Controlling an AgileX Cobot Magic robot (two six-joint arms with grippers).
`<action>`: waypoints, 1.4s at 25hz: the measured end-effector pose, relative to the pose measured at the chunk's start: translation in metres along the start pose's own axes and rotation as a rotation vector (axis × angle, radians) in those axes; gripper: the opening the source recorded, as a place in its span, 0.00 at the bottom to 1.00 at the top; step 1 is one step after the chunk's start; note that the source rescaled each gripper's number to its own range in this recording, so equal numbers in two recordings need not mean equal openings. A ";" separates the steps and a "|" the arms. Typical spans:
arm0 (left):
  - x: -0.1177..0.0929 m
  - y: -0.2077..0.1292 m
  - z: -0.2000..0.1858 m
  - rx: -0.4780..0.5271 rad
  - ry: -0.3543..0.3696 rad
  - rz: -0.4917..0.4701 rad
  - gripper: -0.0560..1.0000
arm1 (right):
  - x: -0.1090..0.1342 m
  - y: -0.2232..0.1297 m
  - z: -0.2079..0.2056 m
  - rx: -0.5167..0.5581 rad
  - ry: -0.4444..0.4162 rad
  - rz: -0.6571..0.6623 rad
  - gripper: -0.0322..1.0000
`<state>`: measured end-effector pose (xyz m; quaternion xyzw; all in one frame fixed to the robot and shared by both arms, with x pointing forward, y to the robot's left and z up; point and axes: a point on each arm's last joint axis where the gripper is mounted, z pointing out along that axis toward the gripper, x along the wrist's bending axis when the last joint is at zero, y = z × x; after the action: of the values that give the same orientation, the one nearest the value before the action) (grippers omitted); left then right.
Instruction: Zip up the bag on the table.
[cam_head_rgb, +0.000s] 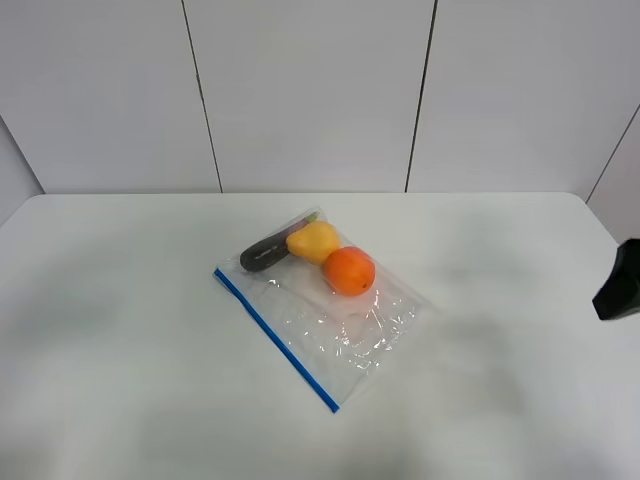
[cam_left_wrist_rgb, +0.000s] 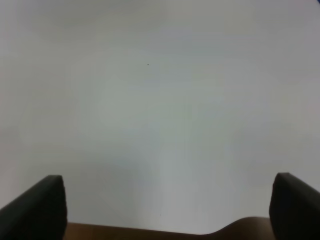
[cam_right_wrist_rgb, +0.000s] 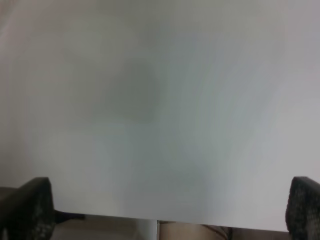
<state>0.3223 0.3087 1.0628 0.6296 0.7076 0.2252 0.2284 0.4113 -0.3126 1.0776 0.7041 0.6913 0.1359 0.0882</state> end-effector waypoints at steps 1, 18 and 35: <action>0.000 0.000 0.000 0.000 0.000 0.000 0.97 | 0.001 -0.009 -0.001 -0.029 -0.006 0.002 1.00; 0.000 0.000 0.000 -0.004 -0.001 -0.001 0.97 | 0.011 -0.112 0.005 -0.334 -0.045 -0.023 1.00; -0.008 -0.015 0.002 0.149 -0.075 0.073 0.97 | 0.010 -0.154 -0.023 -0.669 -0.076 -0.017 1.00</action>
<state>0.3125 0.2988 1.0520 0.6781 0.6900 0.1564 0.1989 0.2575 -0.2993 1.0523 0.6348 0.6105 0.3283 0.3413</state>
